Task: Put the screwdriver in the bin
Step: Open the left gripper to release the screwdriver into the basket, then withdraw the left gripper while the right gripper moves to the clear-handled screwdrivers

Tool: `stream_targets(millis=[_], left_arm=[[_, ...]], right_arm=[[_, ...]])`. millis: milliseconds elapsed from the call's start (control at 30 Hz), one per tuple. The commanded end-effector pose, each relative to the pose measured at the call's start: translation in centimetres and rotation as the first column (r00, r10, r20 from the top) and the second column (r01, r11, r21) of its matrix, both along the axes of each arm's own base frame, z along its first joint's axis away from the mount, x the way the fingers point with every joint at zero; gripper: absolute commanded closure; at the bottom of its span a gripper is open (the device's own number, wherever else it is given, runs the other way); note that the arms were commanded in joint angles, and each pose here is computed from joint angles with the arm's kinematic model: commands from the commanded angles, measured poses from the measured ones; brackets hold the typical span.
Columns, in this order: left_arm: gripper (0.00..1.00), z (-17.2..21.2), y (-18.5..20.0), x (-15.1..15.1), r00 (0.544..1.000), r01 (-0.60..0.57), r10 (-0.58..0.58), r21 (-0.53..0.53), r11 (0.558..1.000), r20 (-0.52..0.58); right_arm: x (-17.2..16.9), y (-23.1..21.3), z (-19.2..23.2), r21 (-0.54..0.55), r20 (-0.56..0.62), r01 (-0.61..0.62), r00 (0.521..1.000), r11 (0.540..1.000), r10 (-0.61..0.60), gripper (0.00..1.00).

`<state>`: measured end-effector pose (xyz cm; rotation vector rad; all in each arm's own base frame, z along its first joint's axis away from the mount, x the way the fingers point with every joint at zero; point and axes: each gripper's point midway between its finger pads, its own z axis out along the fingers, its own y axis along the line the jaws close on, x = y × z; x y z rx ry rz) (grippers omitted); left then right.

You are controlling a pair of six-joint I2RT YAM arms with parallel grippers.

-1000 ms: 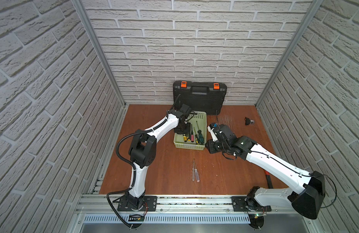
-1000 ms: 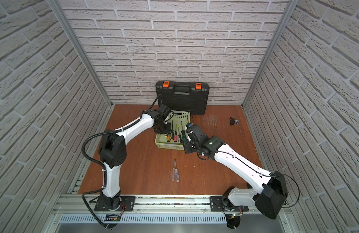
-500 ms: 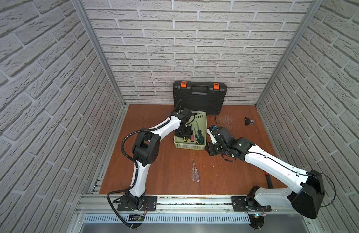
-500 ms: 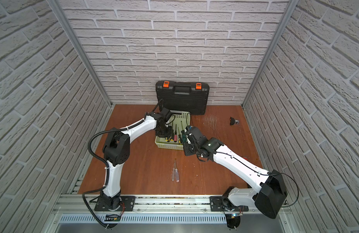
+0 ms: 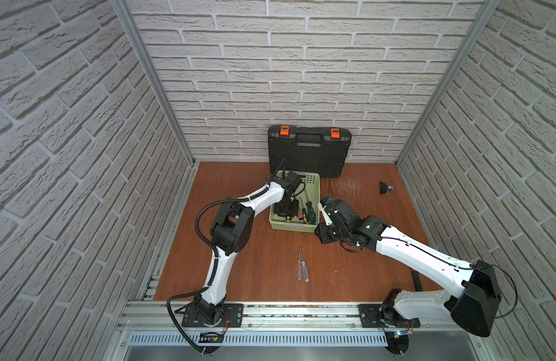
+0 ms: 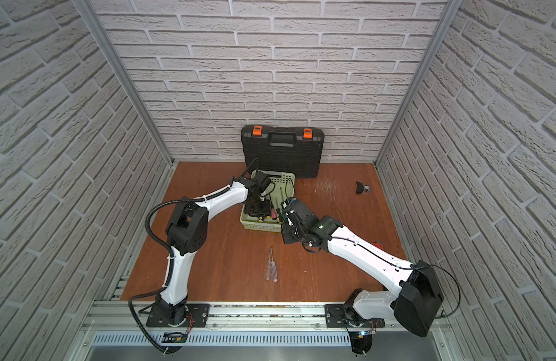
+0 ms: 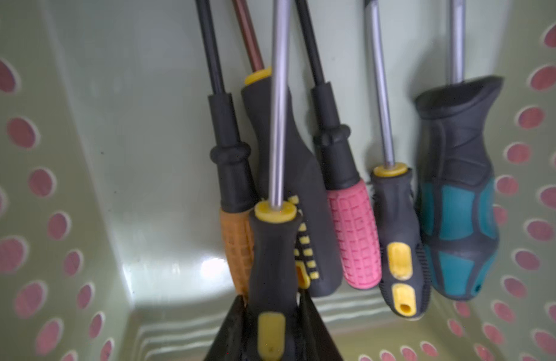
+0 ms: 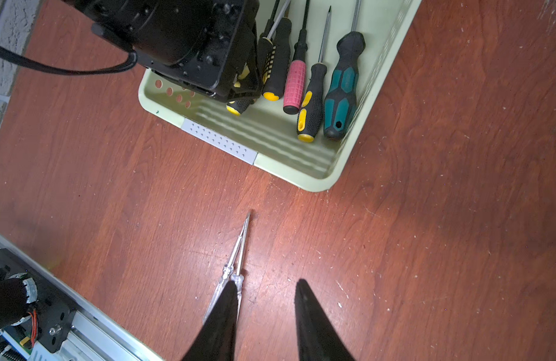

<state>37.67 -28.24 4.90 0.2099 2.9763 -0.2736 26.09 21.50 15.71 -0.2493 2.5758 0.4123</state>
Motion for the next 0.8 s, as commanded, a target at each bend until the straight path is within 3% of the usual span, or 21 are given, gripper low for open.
stream_targets(millis=[0,100,500,767], left_arm=[[0.70,0.7,-0.4,0.3,1.000,0.001,-0.001,-0.008,1.000,0.021],[0.60,2.2,-0.4,0.4,0.999,-0.002,0.003,-0.020,1.000,0.053],[0.56,11.6,0.7,-0.6,0.971,-0.014,0.059,-0.190,0.982,0.233],[0.55,14.2,3.8,-4.3,0.954,-0.017,0.080,-0.213,0.977,0.289]], right_arm=[[0.2,0.5,0.4,0.020,0.020,0.000,1.000,1.000,0.000,0.67],[0.2,0.6,0.6,0.022,0.025,-0.003,1.000,1.000,0.003,0.67],[-1.8,1.5,1.5,-0.054,0.036,-0.028,0.999,0.998,0.030,0.66],[-6.1,1.9,-2.9,-0.115,-0.087,-0.030,0.996,0.993,0.020,0.65]])
